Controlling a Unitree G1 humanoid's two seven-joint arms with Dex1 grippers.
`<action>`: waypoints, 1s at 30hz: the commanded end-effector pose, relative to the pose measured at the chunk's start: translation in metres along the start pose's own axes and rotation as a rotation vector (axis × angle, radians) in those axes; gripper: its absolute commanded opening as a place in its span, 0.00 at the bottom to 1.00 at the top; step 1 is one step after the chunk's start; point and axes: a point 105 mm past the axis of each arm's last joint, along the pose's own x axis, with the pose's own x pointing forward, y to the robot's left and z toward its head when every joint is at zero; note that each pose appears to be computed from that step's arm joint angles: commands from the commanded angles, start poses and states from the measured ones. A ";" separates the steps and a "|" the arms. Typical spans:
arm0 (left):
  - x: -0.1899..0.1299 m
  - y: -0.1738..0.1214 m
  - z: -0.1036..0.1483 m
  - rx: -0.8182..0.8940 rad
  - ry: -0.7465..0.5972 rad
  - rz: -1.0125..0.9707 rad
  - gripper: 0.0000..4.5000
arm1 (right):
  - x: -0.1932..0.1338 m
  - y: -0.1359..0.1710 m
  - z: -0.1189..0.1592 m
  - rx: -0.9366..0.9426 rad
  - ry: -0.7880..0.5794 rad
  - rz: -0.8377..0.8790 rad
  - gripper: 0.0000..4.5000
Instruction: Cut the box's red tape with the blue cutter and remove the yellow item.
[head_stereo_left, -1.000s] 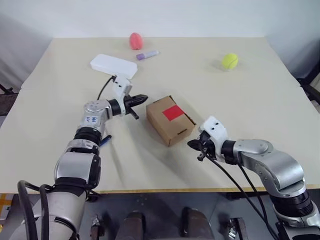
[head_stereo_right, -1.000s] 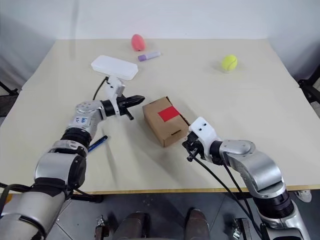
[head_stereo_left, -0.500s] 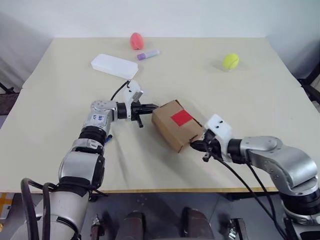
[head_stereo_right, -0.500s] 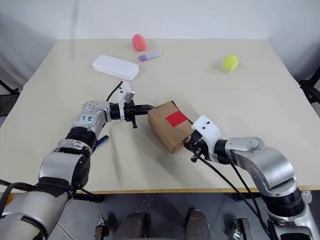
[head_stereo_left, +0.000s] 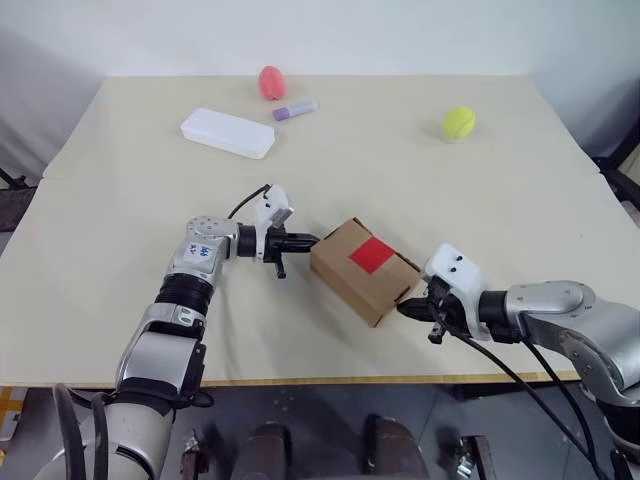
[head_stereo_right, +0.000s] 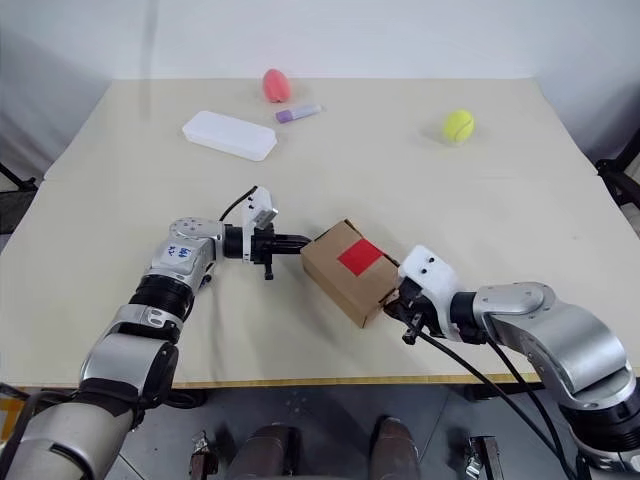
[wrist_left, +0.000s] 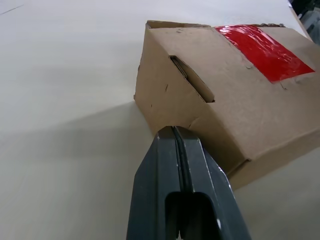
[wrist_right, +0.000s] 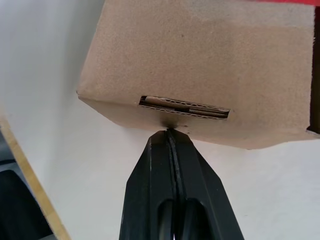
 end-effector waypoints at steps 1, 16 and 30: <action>-0.006 0.003 0.009 0.037 -0.006 0.023 0.00 | -0.005 -0.007 0.003 -0.032 -0.010 -0.031 0.01; -0.054 0.047 0.049 0.132 -0.104 0.321 0.00 | -0.042 -0.087 -0.014 -0.015 0.022 -0.372 0.01; -0.157 0.018 0.082 0.163 -0.249 0.455 0.75 | -0.052 -0.116 0.056 -0.055 -0.424 -0.382 0.81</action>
